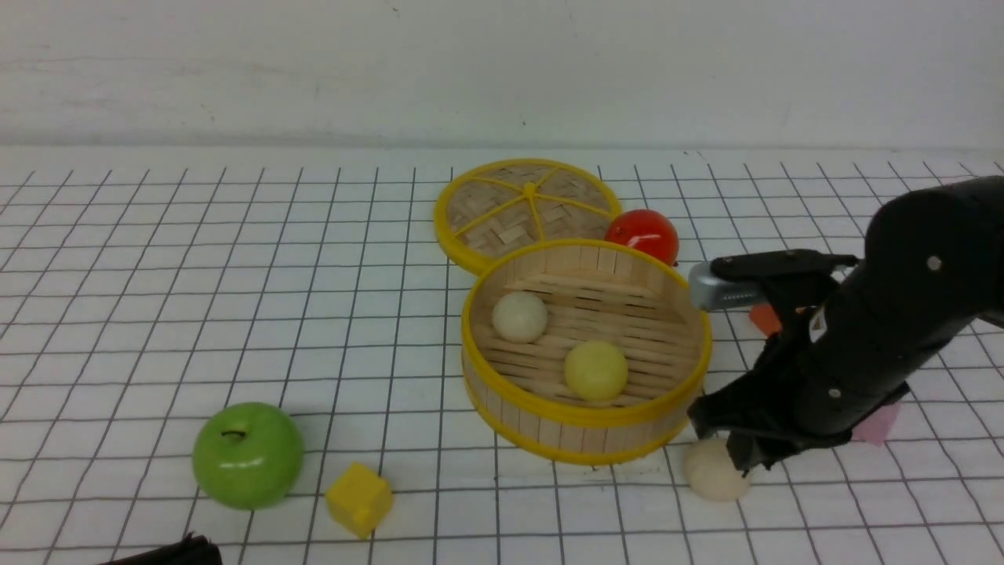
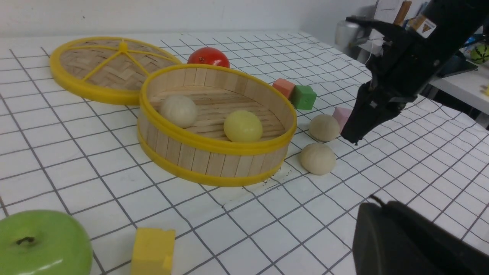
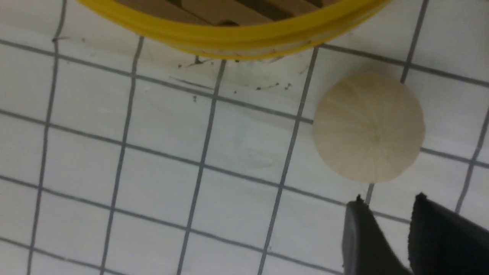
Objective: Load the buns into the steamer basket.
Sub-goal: Use the right arm to grab a steamed stuffed bun
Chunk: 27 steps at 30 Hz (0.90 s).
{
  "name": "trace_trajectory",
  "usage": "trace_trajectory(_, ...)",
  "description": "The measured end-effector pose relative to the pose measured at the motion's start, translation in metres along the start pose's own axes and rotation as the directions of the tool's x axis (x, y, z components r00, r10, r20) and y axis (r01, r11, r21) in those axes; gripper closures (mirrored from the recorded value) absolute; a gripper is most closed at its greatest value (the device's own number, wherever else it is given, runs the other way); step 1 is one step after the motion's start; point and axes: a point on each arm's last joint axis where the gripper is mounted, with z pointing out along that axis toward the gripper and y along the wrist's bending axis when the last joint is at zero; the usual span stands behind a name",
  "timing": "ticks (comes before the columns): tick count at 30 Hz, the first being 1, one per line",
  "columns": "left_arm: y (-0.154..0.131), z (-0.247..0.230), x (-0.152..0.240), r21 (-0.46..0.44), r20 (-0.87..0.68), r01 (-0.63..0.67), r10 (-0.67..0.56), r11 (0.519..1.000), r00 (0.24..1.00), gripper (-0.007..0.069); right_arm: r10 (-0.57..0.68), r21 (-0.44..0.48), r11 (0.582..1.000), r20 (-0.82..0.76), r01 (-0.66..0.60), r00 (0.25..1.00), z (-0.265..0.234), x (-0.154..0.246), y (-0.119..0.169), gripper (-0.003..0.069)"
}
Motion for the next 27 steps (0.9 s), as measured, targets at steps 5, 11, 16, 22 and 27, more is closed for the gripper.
trace_trajectory(5,0.000,0.000,0.000,0.000,0.000,0.000,0.000,1.000,1.000,0.0638,0.012,0.002,1.000,0.028,-0.012,1.000,0.014,-0.008,-0.001,0.0361)
trace_trajectory(11,0.000,0.000,0.000,0.000,0.001,0.000,0.000,1.000,1.000,0.0638,0.018,0.007,1.000,0.037,-0.018,0.999,0.032,-0.012,-0.002,0.0348)
trace_trajectory(16,0.000,0.000,0.000,0.000,0.002,0.000,0.000,1.000,1.000,0.0638,0.022,0.015,1.000,0.009,-0.023,1.000,0.046,-0.012,-0.004,0.0363)
trace_trajectory(22,0.000,0.000,0.000,0.000,0.002,0.000,0.000,1.000,1.000,0.0638,0.023,0.018,1.000,-0.003,-0.023,1.000,0.050,-0.012,-0.005,0.0480)
trace_trajectory(27,0.000,0.000,0.000,0.000,0.002,0.000,0.000,1.000,1.000,0.0638,0.001,0.032,1.000,-0.004,-0.001,1.000,0.049,-0.012,-0.006,0.0636)
